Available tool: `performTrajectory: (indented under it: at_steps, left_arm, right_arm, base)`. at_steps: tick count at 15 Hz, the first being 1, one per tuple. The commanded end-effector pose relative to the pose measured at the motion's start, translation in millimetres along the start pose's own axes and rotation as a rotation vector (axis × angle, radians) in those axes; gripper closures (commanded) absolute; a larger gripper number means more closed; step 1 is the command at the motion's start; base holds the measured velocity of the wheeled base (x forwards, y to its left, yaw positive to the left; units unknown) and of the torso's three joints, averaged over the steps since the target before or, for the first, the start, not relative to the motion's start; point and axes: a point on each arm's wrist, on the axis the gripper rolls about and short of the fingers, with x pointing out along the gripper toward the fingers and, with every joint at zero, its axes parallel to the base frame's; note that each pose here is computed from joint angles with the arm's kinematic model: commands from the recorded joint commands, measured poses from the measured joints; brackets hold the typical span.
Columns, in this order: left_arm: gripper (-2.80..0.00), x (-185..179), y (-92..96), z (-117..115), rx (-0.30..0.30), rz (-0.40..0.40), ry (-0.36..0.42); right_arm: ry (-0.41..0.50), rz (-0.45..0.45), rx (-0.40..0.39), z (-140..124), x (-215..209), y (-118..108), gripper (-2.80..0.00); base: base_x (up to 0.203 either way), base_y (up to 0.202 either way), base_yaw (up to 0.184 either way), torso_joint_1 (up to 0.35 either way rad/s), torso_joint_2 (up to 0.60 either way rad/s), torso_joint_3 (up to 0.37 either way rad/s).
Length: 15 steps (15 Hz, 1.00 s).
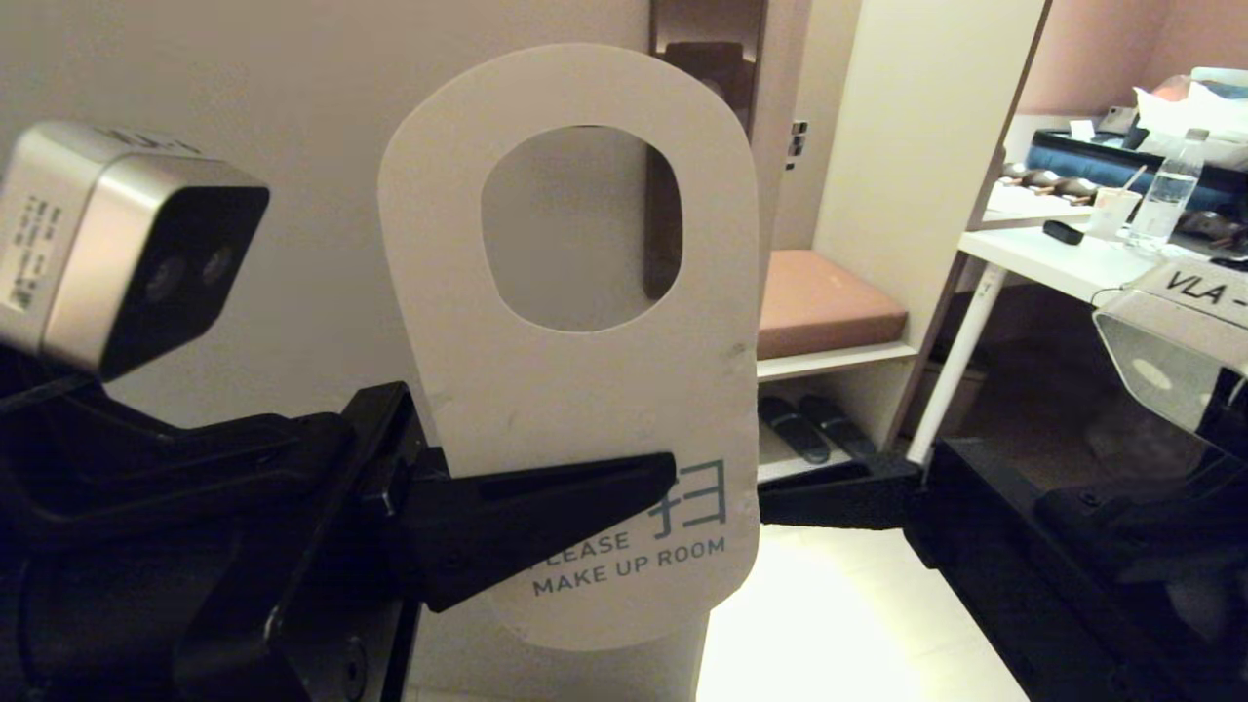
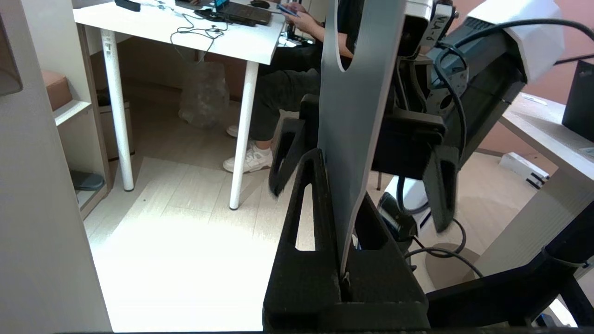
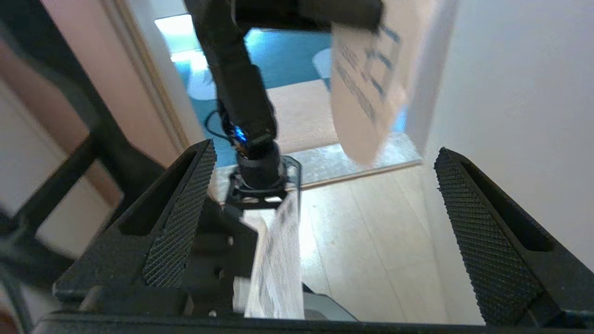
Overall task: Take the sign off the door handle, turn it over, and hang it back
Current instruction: Hang the sign back with the other side facing out
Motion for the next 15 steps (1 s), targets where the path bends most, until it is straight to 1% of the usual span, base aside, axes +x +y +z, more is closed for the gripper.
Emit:
performTrajectory:
  at_steps: [1, 5, 8, 9, 11, 12, 14, 15]
  left_arm:
    - [0.00, -0.1, -0.2, 0.5, 0.001, -0.003, -0.004]
    - [0.00, -0.1, -0.2, 0.5, 0.002, -0.004, -0.003]
    - [0.00, -1.0, -0.7, 1.2, 0.005, -0.005, -0.007]
    - [0.00, -1.6, -1.0, 1.2, 0.006, -0.005, -0.007]
    - [0.00, -2.4, -1.2, 0.5, 0.007, -0.003, -0.006]
    - [0.00, -3.5, -1.7, 0.9, 0.008, -0.005, -0.009]
    - [0.00, -5.6, -3.0, 2.6, 0.011, -0.006, -0.017]
    - [0.00, -6.6, -3.6, 3.4, 0.012, -0.007, -0.020]
  right_arm:
    - [-0.016, -0.029, -0.011, -3.2, -17.9, 8.4, -2.80]
    - [-0.005, -0.047, 0.003, -16.0, -31.6, 18.2, -2.80]
    - [-0.003, -0.085, 0.011, -23.9, -43.0, 20.9, -2.80]
    - [-0.004, -0.099, 0.013, -25.8, -46.2, 21.3, 0.00]
    - [-0.011, -0.119, 0.009, -26.5, -50.7, 23.1, 0.00]
    - [-0.016, -0.146, 0.006, -26.9, -53.0, 23.9, 0.00]
    - [-0.022, -0.234, 0.008, -28.9, -55.0, 23.7, 0.00]
    - [-0.027, -0.295, 0.008, -30.1, -56.4, 23.6, 0.00]
  base:
    - [0.000, 0.000, 0.000, 0.000, 0.00, 0.000]
    - [0.000, 0.000, 0.000, 0.000, 0.00, 0.000]
    - [0.000, 0.000, 0.000, 0.000, 0.00, 0.000]
    - [0.000, 0.000, 0.000, 0.000, 0.00, 0.000]
    - [0.000, 0.000, 0.000, 0.000, 0.00, 0.000]
    - [0.000, 0.000, 0.000, 0.000, 0.00, 0.000]
    - [0.000, 0.000, 0.000, 0.000, 0.00, 0.000]
    - [0.000, 0.000, 0.000, 0.000, 0.00, 0.000]
